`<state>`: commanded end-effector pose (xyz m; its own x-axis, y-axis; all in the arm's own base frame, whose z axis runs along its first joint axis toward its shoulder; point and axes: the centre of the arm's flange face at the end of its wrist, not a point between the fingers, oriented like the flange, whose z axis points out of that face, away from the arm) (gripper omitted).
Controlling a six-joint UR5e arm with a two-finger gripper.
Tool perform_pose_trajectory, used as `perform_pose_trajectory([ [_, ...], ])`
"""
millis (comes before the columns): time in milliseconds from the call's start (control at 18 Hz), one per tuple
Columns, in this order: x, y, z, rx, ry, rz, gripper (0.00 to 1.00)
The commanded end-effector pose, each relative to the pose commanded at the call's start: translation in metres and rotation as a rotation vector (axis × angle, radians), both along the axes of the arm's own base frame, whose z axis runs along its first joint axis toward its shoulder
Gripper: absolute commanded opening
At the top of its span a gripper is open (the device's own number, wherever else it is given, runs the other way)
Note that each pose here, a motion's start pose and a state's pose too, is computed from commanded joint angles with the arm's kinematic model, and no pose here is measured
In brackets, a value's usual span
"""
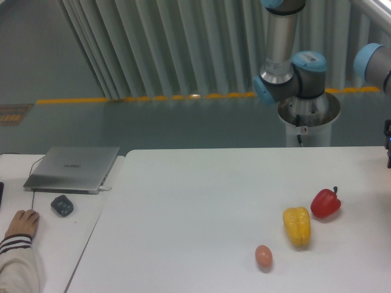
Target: Place the yellow pepper in a basket
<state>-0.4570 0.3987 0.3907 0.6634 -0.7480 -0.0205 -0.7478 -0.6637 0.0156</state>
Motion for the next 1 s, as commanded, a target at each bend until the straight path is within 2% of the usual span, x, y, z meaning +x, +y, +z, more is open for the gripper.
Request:
perform_pose_trajectory([
  [611,0.019,0.010,-0.007,0.006,-0.016,-0.008,1.00],
  [833,0.044,0.011,-0.008,-0.004,-0.018,0.035,1.00],
  [1000,0.055,0.020,-0.010,-0.002,-0.017,0.159,1.00],
])
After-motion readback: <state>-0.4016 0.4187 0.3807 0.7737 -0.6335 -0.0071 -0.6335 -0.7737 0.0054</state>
